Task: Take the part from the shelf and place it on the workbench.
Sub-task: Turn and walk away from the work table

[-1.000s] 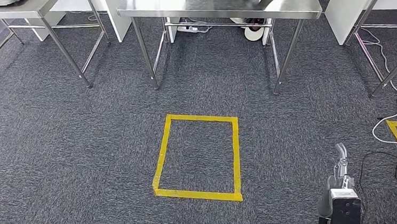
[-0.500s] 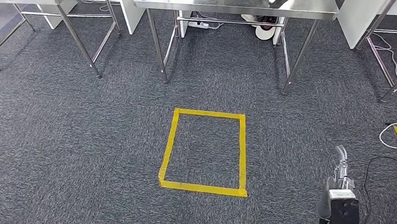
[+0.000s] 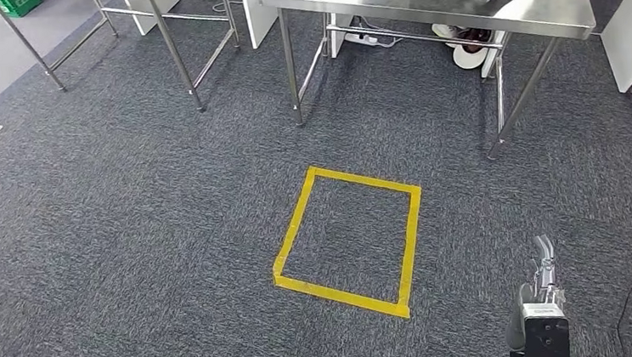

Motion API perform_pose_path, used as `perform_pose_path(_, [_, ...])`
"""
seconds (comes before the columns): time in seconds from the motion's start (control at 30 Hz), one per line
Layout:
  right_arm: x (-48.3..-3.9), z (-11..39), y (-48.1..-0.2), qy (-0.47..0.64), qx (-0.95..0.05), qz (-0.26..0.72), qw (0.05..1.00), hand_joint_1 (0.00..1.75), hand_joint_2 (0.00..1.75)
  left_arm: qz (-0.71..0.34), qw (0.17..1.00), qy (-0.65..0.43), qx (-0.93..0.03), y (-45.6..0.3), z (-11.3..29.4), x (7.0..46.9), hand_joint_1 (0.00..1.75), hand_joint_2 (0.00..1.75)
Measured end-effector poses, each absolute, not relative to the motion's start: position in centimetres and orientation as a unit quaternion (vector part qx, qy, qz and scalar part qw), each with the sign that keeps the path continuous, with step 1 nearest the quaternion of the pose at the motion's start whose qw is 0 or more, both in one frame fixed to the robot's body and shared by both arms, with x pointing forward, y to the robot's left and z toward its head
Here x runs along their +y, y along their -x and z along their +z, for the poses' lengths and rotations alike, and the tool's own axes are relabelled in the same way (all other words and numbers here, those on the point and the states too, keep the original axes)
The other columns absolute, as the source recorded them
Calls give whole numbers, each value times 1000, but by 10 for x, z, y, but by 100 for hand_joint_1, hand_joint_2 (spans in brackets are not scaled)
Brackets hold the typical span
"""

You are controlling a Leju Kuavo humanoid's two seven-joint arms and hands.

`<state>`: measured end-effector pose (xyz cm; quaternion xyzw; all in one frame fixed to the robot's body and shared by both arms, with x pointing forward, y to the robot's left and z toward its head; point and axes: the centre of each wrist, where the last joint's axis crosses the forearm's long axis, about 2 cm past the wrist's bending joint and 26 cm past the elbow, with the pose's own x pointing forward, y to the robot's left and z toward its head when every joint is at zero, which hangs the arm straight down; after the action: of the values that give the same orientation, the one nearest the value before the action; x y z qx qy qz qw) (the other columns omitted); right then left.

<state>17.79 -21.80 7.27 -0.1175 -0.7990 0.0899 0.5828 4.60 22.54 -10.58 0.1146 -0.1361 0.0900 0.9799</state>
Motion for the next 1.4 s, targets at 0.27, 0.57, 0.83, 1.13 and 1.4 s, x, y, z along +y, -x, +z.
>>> perform_pose_path(0.27, [-210,77,-185,107,-803,89,580,0,0,93,980,-116,-134,-47,-106,227,0,0])
perform_pose_path(0.57, [-207,79,-187,107,-798,92,586,0,0,91,980,-115,-135,-48,-106,226,0,0])
perform_pose_path(0.83, [-206,83,-185,110,-798,86,586,0,0,86,980,-115,-135,-46,-106,226,0,0])
perform_pose_path(1.13, [-207,80,-180,112,-794,90,591,0,0,85,980,-114,-139,-50,-105,225,0,0])
perform_pose_path(1.4, [-214,78,-179,113,-796,89,588,0,0,85,980,-113,-140,-51,-105,223,0,0])
